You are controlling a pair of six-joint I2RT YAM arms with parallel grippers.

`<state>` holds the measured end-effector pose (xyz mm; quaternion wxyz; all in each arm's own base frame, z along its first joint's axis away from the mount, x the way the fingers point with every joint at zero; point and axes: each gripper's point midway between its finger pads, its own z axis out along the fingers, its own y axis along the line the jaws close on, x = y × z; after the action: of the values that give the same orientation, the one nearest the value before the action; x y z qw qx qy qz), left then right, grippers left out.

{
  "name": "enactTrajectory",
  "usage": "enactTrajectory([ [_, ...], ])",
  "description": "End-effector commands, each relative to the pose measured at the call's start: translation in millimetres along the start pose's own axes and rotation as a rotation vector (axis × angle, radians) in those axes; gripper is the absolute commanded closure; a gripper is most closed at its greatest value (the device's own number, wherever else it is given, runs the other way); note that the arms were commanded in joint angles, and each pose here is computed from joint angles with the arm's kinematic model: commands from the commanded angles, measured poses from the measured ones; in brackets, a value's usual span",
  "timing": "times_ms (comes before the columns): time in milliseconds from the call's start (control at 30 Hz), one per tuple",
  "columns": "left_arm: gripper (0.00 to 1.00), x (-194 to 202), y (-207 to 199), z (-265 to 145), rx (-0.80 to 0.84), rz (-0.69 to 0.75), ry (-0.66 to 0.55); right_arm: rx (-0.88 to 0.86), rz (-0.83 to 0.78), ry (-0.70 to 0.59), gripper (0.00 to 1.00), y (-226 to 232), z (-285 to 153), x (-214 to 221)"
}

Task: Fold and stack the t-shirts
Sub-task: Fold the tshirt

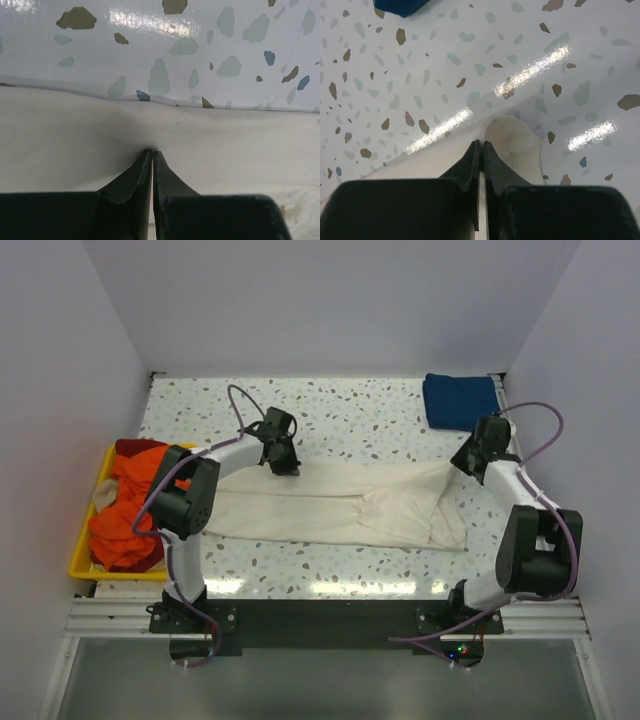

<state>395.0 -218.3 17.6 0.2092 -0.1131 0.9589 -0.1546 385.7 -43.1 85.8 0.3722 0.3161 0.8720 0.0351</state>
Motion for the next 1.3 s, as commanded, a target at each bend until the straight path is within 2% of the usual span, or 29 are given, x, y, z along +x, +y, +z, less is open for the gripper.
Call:
enactTrajectory([
  [0,0.9,1.3,18.1,5.2,-0.049,-0.029,-0.007,0.078,-0.001,-0.045,1.0,-13.2,-3.7,-14.2],
  [333,0.9,-0.1,15.0,4.3,-0.031,-0.022,-0.002,0.142,0.007,0.046,1.0,-31.8,27.3,15.7],
  [433,0.89,-4.3,9.2,-0.3,-0.013,-0.012,-0.011,0.159,0.006,0.066,0.97,-36.3,29.2,21.7],
  [533,0.87,-11.4,2.9,-6.7,0.006,0.0,-0.025,0.165,0.006,0.077,0.89,-37.4,26.6,22.6],
  [633,0.8,-23.8,-8.5,-17.6,0.041,0.033,-0.054,0.15,0.01,0.072,0.75,-31.8,16.9,15.2],
  [667,0.79,-28.2,-12.7,-21.3,0.053,0.044,-0.063,0.124,0.012,0.05,0.67,-25.5,8.1,6.5],
  [767,0.73,-43.0,-25.2,-38.8,0.084,0.083,-0.099,0.08,0.024,-0.001,0.6,-12.7,-16.2,-14.9],
  [900,0.7,-53.6,-37.4,-65.7,0.125,0.101,-0.137,0.036,0.037,-0.047,0.59,-4.7,-45.1,-26.6],
  [1033,0.7,-47.3,-38.9,-82.5,0.155,0.106,-0.143,-0.065,0.034,-0.044,0.6,16.6,-57.3,-17.2],
  [1267,0.7,-21.6,-29.2,-89.6,0.188,0.087,-0.117,-0.078,-0.018,0.024,0.63,36.1,-25.2,12.5],
])
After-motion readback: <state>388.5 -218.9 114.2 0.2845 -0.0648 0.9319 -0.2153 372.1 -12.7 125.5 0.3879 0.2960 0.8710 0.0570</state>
